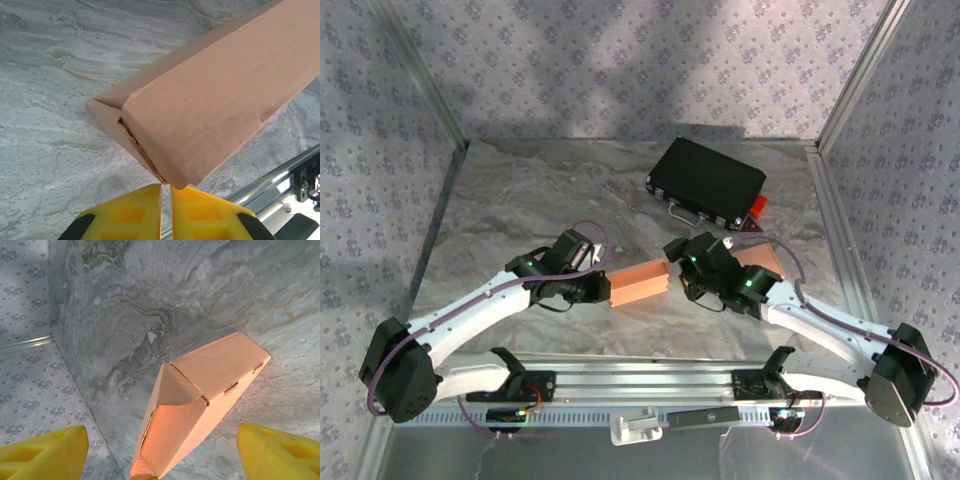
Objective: Fold the paper box
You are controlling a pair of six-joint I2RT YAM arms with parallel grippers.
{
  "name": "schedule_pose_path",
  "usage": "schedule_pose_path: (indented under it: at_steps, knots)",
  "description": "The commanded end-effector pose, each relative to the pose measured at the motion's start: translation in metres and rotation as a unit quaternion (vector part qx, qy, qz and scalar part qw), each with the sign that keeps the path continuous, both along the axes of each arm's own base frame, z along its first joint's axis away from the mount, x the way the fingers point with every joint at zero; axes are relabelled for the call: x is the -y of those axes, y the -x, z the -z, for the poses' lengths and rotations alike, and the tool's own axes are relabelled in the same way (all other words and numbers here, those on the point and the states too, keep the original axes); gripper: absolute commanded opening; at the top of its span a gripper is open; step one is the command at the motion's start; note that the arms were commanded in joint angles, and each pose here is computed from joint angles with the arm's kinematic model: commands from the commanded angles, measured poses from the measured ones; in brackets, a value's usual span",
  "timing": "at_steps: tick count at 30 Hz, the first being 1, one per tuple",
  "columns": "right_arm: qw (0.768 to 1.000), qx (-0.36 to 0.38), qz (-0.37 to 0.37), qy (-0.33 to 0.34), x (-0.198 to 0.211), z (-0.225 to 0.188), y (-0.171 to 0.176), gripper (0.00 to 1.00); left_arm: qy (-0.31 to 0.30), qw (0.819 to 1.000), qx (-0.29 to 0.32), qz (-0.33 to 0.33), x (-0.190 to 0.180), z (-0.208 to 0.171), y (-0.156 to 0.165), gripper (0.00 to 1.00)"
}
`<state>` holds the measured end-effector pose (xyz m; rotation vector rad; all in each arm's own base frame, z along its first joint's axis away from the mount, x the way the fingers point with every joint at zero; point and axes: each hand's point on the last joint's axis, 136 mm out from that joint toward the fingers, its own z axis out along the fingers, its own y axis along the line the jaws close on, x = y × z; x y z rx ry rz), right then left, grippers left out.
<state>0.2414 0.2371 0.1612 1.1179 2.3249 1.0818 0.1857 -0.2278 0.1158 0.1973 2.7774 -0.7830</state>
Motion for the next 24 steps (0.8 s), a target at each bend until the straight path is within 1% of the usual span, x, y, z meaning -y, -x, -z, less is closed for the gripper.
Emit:
schedule_pose_path:
  at_steps: [1, 5, 11, 15, 22, 23, 24]
  knots:
    - [0.999, -0.012, -0.029, -0.027, -0.015, 0.003, -0.002, 0.77, 0.003, 1.0, 0.009, 0.0, 0.001, -0.01, -0.001, 0.13]
    - [0.998, -0.03, -0.048, -0.019, -0.021, 0.015, -0.001, 0.73, 0.002, 1.0, 0.009, -0.001, 0.001, -0.01, -0.001, 0.13]
    - [0.998, -0.049, -0.046, -0.01, -0.019, 0.036, -0.001, 0.62, 0.003, 1.0, 0.011, 0.001, 0.001, -0.01, -0.001, 0.13]
    - [0.998, -0.05, -0.045, -0.009, -0.019, 0.04, -0.003, 0.55, 0.002, 1.0, 0.011, 0.001, 0.001, -0.01, -0.001, 0.13]
    - [0.998, -0.053, -0.041, -0.004, -0.017, 0.046, -0.003, 0.47, 0.01, 1.0, 0.016, 0.001, 0.003, -0.016, -0.002, 0.14]
    - [0.998, -0.054, -0.042, -0.004, -0.017, 0.047, -0.003, 0.46, 0.016, 1.0, 0.02, -0.001, 0.003, -0.019, -0.002, 0.15]
    - [0.998, -0.054, -0.041, -0.004, -0.017, 0.047, -0.004, 0.45, 0.022, 0.999, 0.024, -0.004, 0.003, -0.022, -0.002, 0.2]
